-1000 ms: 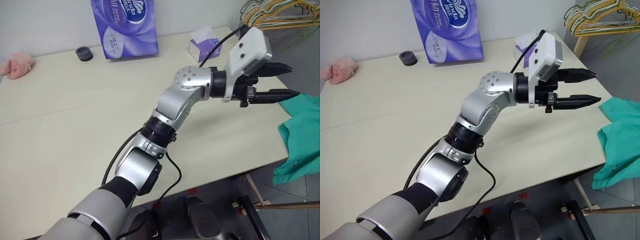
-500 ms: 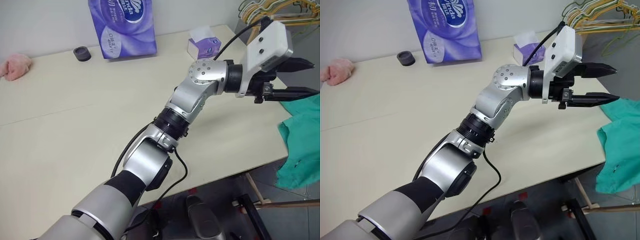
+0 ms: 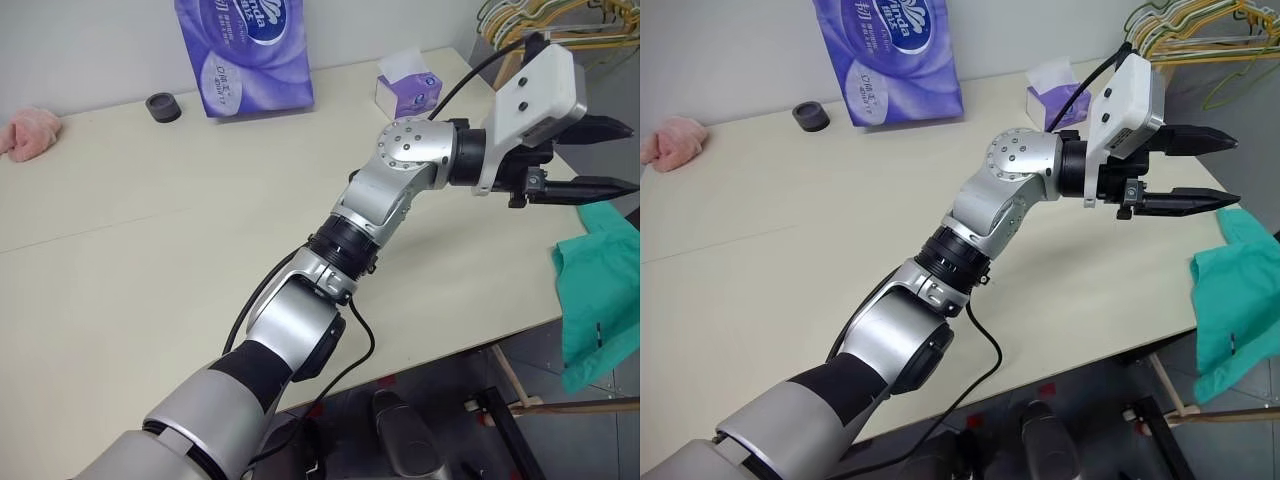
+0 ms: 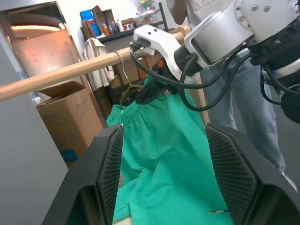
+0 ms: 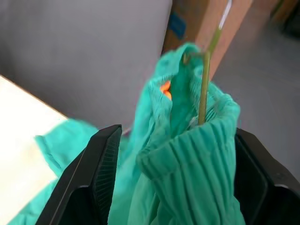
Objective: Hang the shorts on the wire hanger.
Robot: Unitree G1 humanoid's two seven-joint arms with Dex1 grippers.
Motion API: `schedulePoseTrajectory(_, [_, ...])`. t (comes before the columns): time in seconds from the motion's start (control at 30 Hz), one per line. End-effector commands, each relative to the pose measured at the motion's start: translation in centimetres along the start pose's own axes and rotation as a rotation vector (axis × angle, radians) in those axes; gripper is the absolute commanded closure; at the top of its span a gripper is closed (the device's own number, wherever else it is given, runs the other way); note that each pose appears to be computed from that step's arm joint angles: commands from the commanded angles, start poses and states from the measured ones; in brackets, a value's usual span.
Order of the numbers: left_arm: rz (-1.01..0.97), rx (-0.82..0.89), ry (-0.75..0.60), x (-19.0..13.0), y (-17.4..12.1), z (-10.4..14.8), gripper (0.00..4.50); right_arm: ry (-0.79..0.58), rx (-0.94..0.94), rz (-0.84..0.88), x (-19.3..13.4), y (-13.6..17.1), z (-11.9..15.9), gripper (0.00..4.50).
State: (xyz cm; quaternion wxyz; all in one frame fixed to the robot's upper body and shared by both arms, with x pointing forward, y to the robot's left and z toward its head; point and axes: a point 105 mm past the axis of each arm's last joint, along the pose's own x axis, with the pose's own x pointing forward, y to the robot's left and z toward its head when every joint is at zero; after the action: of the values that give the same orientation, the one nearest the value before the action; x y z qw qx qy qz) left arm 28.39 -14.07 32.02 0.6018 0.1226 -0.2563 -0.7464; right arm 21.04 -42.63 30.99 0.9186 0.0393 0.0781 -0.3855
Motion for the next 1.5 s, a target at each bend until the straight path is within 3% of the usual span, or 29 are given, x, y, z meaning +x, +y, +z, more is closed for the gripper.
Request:
schedulePoseTrajectory(0.03, [-0.068, 0.052, -0.052, 2.3, -1.3, 1.8, 1.57, -0.018, 0.035, -0.022, -0.4, -0.6, -0.2, 1.19])
schedulePoseTrajectory(0.2, [-0.064, 0.055, -0.048, 2.2, -1.2, 1.7, 1.57, -0.022, 0.057, -0.122, -0.6, -1.8, -1.5, 1.19])
schedulePoseTrajectory(0.37, [-0.063, 0.056, -0.041, 2.0, -1.3, 1.6, 1.57, -0.120, 0.033, -0.229, -2.0, -2.6, 0.2, 1.19])
schedulePoseTrajectory(0.53, [-0.067, 0.055, -0.038, 2.0, -1.3, 1.5, 1.57, -0.242, -0.071, -0.197, -3.6, -0.8, 3.0, 1.19])
schedulePoseTrajectory(0.63, [-0.070, 0.053, -0.038, 2.0, -1.4, 1.5, 1.57, -0.235, -0.012, -0.172, -3.3, -0.8, 2.6, 1.19])
schedulePoseTrajectory(0.73, [-0.070, 0.051, -0.038, 2.0, -1.4, 1.5, 1.57, -0.200, 0.084, -0.166, -2.6, -1.2, 1.3, 0.76])
schedulePoseTrajectory(0.83, [-0.071, 0.050, -0.038, 2.0, -1.4, 1.5, 1.57, -0.164, 0.123, -0.204, -2.2, -2.0, 0.1, 0.05])
schedulePoseTrajectory(1.0, [-0.080, 0.048, -0.032, 2.0, -1.6, 1.3, 1.57, -0.096, 0.226, -0.241, -1.5, -2.9, -2.2, 0.05])
schedulePoseTrajectory(1.1, [-0.083, 0.048, -0.031, 2.1, -1.7, 1.2, 1.57, -0.128, 0.154, -0.247, -2.0, -3.4, -1.3, 0.05])
schedulePoseTrajectory(1.33, [-0.073, 0.032, -0.021, 1.9, -1.6, 0.8, 1.57, -0.316, -0.198, -0.118, -4.4, 0.5, 3.4, 0.05])
schedulePoseTrajectory(1.5, [-0.024, -0.011, 0.004, 0.4, -1.0, 0.0, 1.57, -0.330, -0.243, 0.126, -4.5, 5.4, 2.7, 0.05])
